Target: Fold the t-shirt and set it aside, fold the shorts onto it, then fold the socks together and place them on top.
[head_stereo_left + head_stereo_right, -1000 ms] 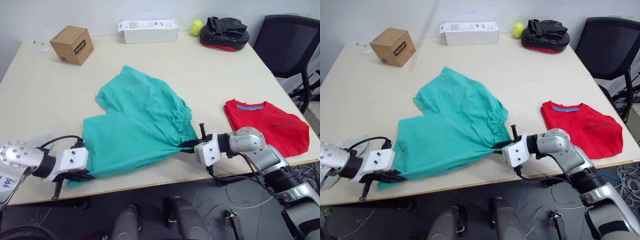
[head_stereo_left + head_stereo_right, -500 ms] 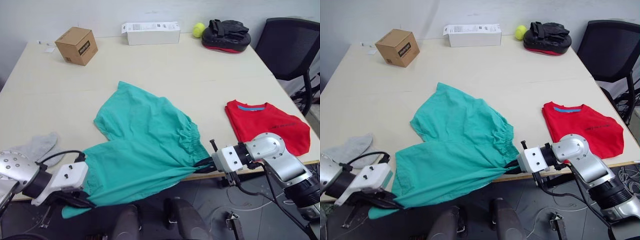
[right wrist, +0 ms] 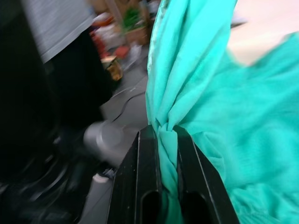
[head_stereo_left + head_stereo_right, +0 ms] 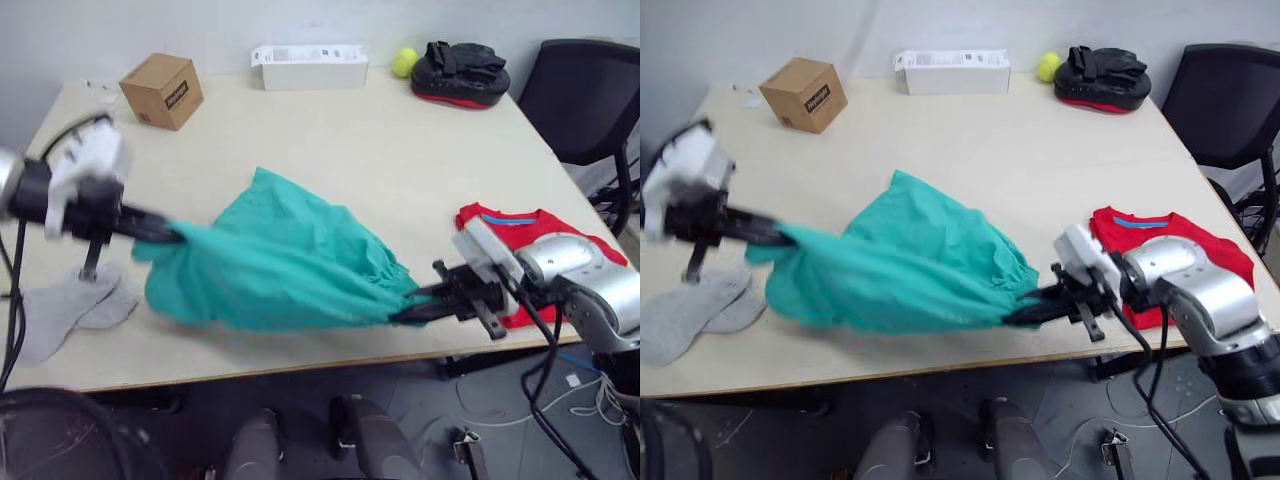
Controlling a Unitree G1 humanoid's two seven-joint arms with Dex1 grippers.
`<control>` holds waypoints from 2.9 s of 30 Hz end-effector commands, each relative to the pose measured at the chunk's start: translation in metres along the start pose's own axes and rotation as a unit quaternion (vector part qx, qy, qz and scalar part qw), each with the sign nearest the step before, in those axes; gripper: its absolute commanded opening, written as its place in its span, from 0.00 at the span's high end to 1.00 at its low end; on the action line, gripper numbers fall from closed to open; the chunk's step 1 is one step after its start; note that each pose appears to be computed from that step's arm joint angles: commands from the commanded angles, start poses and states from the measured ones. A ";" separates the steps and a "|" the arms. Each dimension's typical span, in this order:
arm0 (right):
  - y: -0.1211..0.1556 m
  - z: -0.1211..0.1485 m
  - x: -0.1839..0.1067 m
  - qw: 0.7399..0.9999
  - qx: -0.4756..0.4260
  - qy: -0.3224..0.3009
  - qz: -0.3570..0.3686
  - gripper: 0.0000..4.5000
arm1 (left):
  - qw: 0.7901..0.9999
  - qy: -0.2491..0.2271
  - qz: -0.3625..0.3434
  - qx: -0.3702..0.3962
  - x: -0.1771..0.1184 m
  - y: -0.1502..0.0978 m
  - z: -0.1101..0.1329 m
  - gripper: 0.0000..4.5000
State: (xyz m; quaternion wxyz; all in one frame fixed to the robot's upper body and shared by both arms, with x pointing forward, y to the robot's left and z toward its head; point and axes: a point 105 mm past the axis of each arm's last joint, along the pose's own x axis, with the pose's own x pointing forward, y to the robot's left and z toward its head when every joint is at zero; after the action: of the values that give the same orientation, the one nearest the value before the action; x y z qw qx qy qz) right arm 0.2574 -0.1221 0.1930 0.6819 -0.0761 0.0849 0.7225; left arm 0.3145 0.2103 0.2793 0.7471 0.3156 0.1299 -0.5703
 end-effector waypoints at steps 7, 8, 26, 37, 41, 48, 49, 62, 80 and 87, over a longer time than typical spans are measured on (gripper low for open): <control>-0.053 -0.007 -0.026 0.974 0.042 -0.024 -0.220 0.99 | 0.964 0.007 0.219 0.152 0.067 0.111 0.036 1.00; -0.055 -0.012 -0.028 0.970 0.047 -0.017 -0.238 0.99 | 0.959 0.007 0.238 0.156 0.077 0.115 0.037 1.00; -0.069 -0.015 -0.046 0.926 0.066 -0.008 -0.371 0.21 | 0.954 0.040 0.286 0.074 0.112 0.120 -0.008 0.27; -0.017 0.008 -0.001 0.945 -0.184 0.072 -0.261 0.00 | 0.983 -0.012 0.112 0.142 0.080 0.072 -0.026 0.01; -0.004 -0.012 0.019 0.935 -0.252 0.130 -0.215 0.00 | 0.982 0.041 0.049 0.178 0.076 0.046 -0.060 0.01; -0.016 -0.036 0.037 0.911 -0.304 0.177 -0.218 0.00 | 0.962 0.110 0.024 0.248 0.080 0.032 -0.086 0.01; -0.018 -0.040 0.039 0.907 -0.310 0.184 -0.217 0.00 | 0.962 0.112 0.017 0.247 0.082 0.030 -0.088 0.01; -0.040 -0.062 0.048 0.897 -0.308 0.209 -0.240 0.29 | 0.961 0.138 -0.023 0.240 0.090 0.016 -0.110 0.29; -0.041 -0.046 0.039 0.908 -0.351 0.161 -0.162 1.00 | 0.970 0.163 -0.100 0.150 0.056 -0.021 -0.136 0.99; -0.015 -0.053 0.033 0.904 -0.401 0.143 -0.036 1.00 | 0.973 0.158 -0.151 0.071 0.034 -0.083 -0.121 0.99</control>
State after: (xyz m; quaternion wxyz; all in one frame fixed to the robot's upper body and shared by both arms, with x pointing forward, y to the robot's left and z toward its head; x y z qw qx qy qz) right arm 0.2737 -0.0970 0.1272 0.6201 -0.4364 -0.0947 0.6450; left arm 0.2838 0.2510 0.1273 0.6080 0.4451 0.2386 -0.6126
